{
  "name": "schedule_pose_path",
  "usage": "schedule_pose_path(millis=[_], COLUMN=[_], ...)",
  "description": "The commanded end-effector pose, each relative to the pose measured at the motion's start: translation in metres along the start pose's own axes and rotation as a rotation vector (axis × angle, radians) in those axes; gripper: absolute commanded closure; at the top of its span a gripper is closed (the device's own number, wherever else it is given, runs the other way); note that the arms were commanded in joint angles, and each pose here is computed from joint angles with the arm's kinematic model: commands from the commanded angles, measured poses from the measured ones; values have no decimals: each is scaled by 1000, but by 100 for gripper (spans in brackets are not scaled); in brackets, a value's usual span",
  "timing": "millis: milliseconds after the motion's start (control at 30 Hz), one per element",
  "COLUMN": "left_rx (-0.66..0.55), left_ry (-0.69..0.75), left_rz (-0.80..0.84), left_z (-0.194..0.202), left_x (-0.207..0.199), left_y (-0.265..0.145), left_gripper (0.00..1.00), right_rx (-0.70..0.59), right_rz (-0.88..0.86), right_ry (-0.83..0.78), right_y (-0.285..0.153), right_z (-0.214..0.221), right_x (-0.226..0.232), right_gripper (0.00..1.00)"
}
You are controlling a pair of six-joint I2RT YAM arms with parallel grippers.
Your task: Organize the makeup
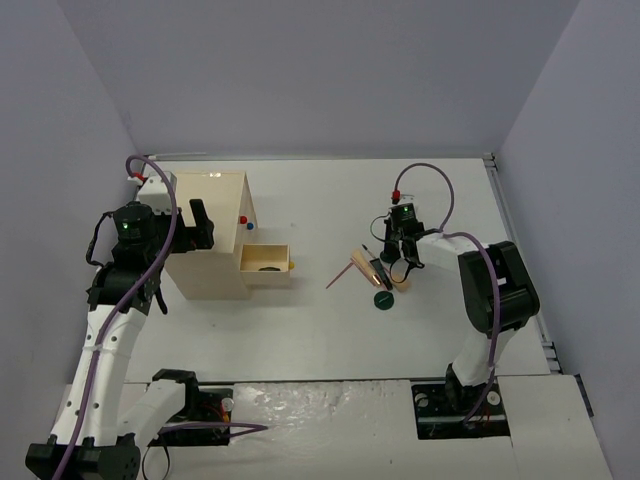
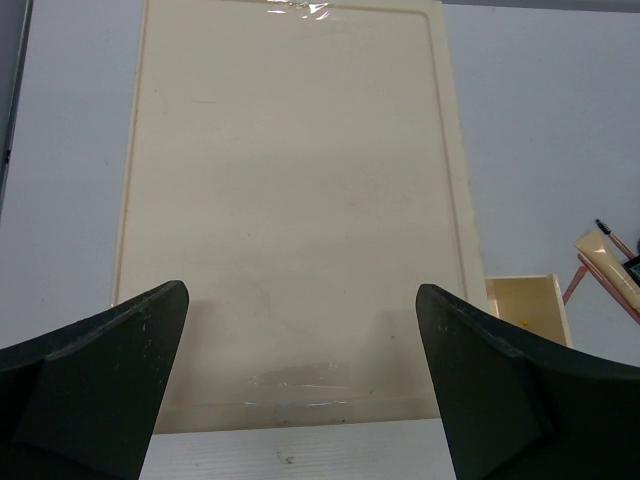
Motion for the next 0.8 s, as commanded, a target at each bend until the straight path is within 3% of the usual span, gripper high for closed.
schedule_pose_path(millis=[0, 133, 300, 567, 767], left_rx=[-79, -81, -79, -80, -74], left_ry=[-5, -4, -4, -3, -4], left_rz=[24, 24, 21, 17, 16], left_z=[-20, -20, -20, -20, -19], left_x=[-5, -5, -5, -4, -4], left_y=[-3, -4, -3, -3, -1], left_gripper=[3, 3, 3, 3, 3], right_rx=[24, -32, -204, -525, -716], right_rz=[6, -3, -70, -307, -579], right_ry=[-1, -10, -69, -284, -431], right_y=[-6, -17, -56, -153, -221], right_z=[5, -14, -65, -133, -147], right_x=[0, 0, 19, 106, 194], right_gripper=[100, 100, 100, 100, 100])
Point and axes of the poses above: each gripper's point midway between its finger pads, its own y axis out along the fingers, its own x axis along the line the jaws close on, z = x × y, the point moved 4 cm from there along -y, back along the fingers, and after that the axes turned 8 degrees about -y, right-handed, at the moved point
